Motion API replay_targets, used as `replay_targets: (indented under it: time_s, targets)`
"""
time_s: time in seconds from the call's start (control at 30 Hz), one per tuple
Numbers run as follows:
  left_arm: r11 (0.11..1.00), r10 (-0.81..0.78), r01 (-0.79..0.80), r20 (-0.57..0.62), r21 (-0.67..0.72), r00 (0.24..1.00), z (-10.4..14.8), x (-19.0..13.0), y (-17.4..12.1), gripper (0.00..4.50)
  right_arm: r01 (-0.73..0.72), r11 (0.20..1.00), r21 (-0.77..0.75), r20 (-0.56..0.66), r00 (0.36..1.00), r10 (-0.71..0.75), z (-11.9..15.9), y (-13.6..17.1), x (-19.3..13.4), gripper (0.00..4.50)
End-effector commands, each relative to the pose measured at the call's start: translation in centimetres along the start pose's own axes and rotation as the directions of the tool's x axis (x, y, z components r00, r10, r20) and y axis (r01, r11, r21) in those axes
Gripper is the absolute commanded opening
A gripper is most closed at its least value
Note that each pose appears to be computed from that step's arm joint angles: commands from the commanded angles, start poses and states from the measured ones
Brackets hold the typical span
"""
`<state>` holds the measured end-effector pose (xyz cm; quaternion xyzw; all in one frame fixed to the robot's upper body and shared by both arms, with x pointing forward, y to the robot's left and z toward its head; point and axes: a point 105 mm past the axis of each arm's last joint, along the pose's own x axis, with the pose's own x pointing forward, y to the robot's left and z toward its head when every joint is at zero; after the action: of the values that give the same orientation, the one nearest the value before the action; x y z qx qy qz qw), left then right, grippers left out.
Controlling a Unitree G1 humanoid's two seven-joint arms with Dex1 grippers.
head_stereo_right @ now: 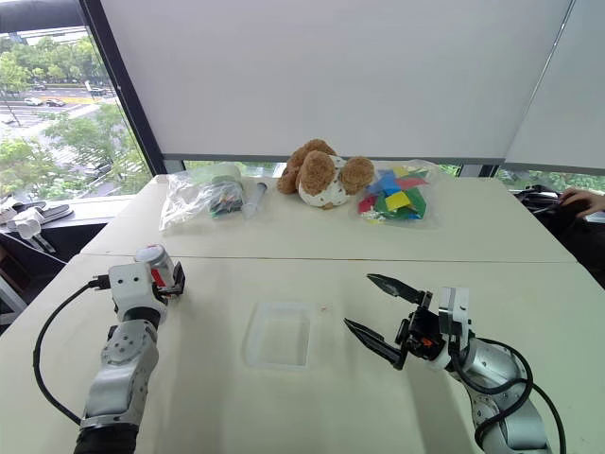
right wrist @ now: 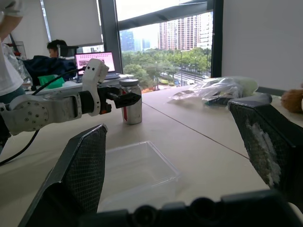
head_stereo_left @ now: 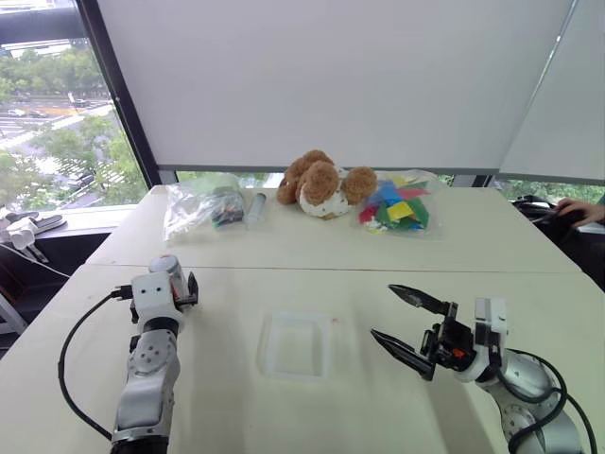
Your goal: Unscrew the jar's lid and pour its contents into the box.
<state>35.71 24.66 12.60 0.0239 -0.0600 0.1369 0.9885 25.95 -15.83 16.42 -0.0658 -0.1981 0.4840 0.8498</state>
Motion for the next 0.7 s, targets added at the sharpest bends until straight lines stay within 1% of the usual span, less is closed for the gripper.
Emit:
replay_targets:
  time_s: [0.03, 0.37, 0.43, 0.5, 0.53, 0.57, 0.6, 0.63, 0.67, 0.7]
  targets:
    - [1.000, -0.005, 0.005, 0.043, 0.019, 0.999, 0.8, 0.8, 0.1, 4.48, 0.000, 0.999, -0.039, 0.027, 1.000, 0.001, 1.2, 0.1, 0.2, 4.50]
    - [0.999, -0.004, 0.002, 0.053, 0.040, 0.999, 0.3, 1.8, 0.3, 4.48, 0.007, 0.999, -0.036, 0.020, 1.000, -0.007, 1.1, 0.2, 0.0, 4.50]
    - [0.998, -0.012, 0.009, 0.043, 0.059, 0.999, 0.1, 2.0, 0.2, 3.96, 0.011, 0.999, -0.037, 0.019, 1.000, -0.010, 1.1, 0.1, 0.1, 4.50]
    - [0.998, -0.016, 0.013, 0.043, 0.067, 0.999, 0.1, 1.9, 0.1, 3.24, 0.015, 0.999, -0.036, 0.019, 1.000, -0.014, 1.1, 0.0, 0.1, 4.50]
    - [0.998, -0.019, 0.016, 0.045, 0.066, 0.999, 0.1, 1.9, 0.1, 2.64, 0.016, 0.999, -0.037, 0.019, 1.000, -0.015, 1.1, -0.1, 0.1, 4.50]
    - [0.998, -0.014, 0.011, 0.053, 0.056, 0.999, 0.2, 1.8, 0.2, 2.19, 0.020, 0.999, -0.038, 0.020, 1.000, -0.019, 1.1, -0.1, 0.1, 4.50]
    - [0.999, -0.009, 0.006, 0.060, 0.051, 0.998, 0.4, 1.7, 0.4, 2.09, 0.022, 0.999, -0.040, 0.022, 1.000, -0.021, 1.2, -0.2, 0.2, 4.50]
    - [0.999, -0.010, 0.006, 0.068, 0.050, 0.998, 0.5, 1.7, 0.6, 2.10, 0.024, 0.999, -0.041, 0.023, 0.999, -0.023, 1.2, -0.2, 0.2, 4.50]
    - [0.999, -0.017, 0.013, 0.090, 0.042, 0.996, 0.9, 1.7, 0.8, 2.10, 0.030, 0.999, -0.044, 0.026, 0.999, -0.029, 1.3, -0.3, 0.3, 4.50]
    - [0.999, -0.041, 0.041, 0.129, 0.003, 0.991, 1.8, 1.8, 1.0, 2.10, 0.038, 0.998, -0.045, 0.032, 0.999, -0.036, 1.6, -0.4, 0.4, 4.50]
